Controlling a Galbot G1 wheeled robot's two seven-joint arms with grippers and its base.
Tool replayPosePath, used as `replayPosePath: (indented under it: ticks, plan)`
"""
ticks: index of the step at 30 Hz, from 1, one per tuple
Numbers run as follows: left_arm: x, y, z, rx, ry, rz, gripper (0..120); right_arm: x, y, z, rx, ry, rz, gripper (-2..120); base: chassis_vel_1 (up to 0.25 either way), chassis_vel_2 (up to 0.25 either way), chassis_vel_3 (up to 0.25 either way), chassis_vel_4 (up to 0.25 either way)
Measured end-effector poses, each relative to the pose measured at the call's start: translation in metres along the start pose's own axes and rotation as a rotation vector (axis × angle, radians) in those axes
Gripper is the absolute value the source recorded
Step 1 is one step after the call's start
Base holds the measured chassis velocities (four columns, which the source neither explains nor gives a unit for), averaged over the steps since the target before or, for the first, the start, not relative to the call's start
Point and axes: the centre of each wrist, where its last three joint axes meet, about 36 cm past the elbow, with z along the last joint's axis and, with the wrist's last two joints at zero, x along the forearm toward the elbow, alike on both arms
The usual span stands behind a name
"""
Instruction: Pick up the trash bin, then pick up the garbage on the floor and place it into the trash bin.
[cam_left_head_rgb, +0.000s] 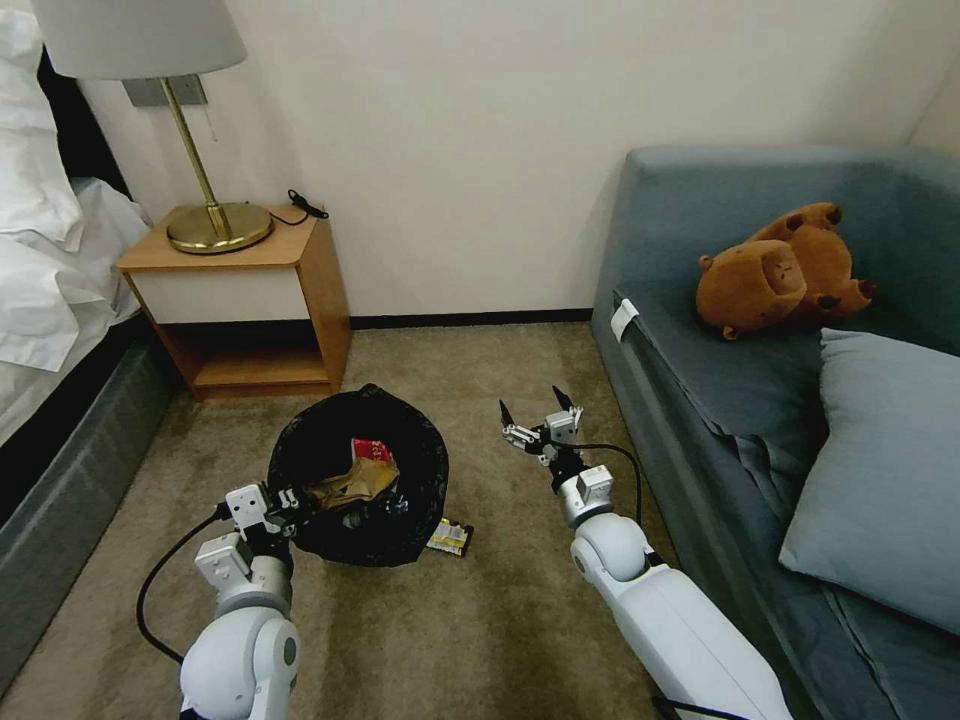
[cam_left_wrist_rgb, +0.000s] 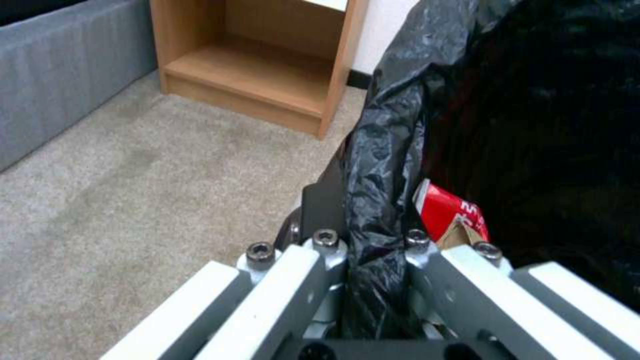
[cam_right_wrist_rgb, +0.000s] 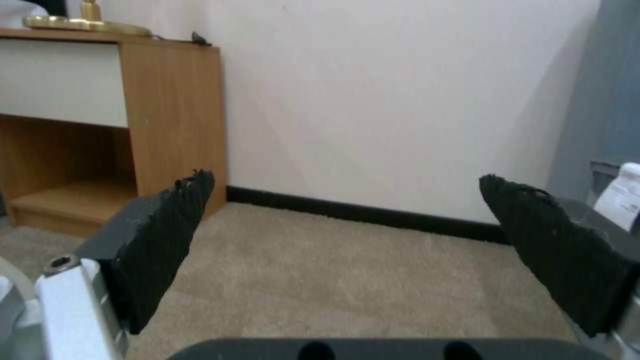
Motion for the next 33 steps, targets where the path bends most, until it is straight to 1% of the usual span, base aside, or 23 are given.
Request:
replayPosePath:
  ticks: [6, 8, 12, 14, 15, 16, 17, 18, 20, 26, 28, 30, 32, 33]
  plan:
    - [0.003, -0.001, -0.003, 0.007, -0.007, 0.003, 1, 0.013, 0.002, 0.012, 0.014, 0.02, -0.035, 100, 0.0, 0.0, 0.0, 0.0]
    - [0.005, -0.003, -0.006, 0.014, -0.014, 0.004, 1, 0.02, 0.003, 0.024, 0.038, 0.042, -0.085, 100, 0.0, 0.0, 0.0, 0.0]
    - [0.007, -0.004, -0.009, 0.023, -0.02, 0.002, 1, 0.022, 0.005, 0.037, 0.064, 0.062, -0.119, 100, 0.0, 0.0, 0.0, 0.0]
    - [0.009, -0.006, -0.012, 0.028, -0.026, 0.003, 1, 0.023, 0.009, 0.053, 0.09, 0.087, -0.161, 100, 0.0, 0.0, 0.0, 0.0]
    - [0.009, -0.006, -0.012, 0.028, -0.026, 0.003, 1, 0.023, 0.009, 0.053, 0.09, 0.087, -0.161, 100, 0.0, 0.0, 0.0, 0.0]
    - [0.01, -0.006, -0.013, 0.029, -0.028, -0.001, 1, 0.022, 0.012, 0.059, 0.098, 0.1, -0.192, 100, 0.0, 0.0, 0.0, 0.0]
    - [0.01, -0.006, -0.014, 0.032, -0.029, -0.009, 1, 0.019, 0.014, 0.066, 0.109, 0.11, -0.235, 100, 0.0, 0.0, 0.0, 0.0]
    - [0.01, -0.006, -0.014, 0.032, -0.029, -0.009, 1, 0.019, 0.014, 0.066, 0.109, 0.11, -0.235, 100, 0.0, 0.0, 0.0, 0.0]
    - [0.01, -0.005, -0.016, 0.056, -0.022, -0.028, 1, 0.008, 0.016, 0.075, 0.134, 0.124, -0.296, 100, 0.0, 0.0, 0.0, 0.0]
    - [0.008, -0.002, -0.016, 0.077, -0.018, -0.05, 1, -0.009, 0.016, 0.083, 0.172, 0.139, -0.378, 100, 0.0, 0.0, 0.0, 0.0]
    - [0.007, 0.001, -0.017, 0.088, -0.019, -0.065, 1, -0.019, 0.016, 0.092, 0.194, 0.158, -0.463, 100, 0.0, 0.0, 0.0, 0.0]
    - [0.006, 0.002, -0.017, 0.089, -0.02, -0.069, 1, -0.02, 0.016, 0.094, 0.198, 0.163, -0.482, 100, 0.0, 0.0, 0.0, 0.0]
    - [0.003, 0.003, -0.017, 0.09, -0.021, -0.081, 1, -0.022, 0.014, 0.109, 0.208, 0.194, -0.539, 100, 0.0, 0.0, 0.0, 0.0]
    - [0.003, 0.003, -0.017, 0.09, -0.021, -0.081, 1, -0.022, 0.014, 0.109, 0.208, 0.194, -0.539, 100, 0.0, 0.0, 0.0, 0.0]
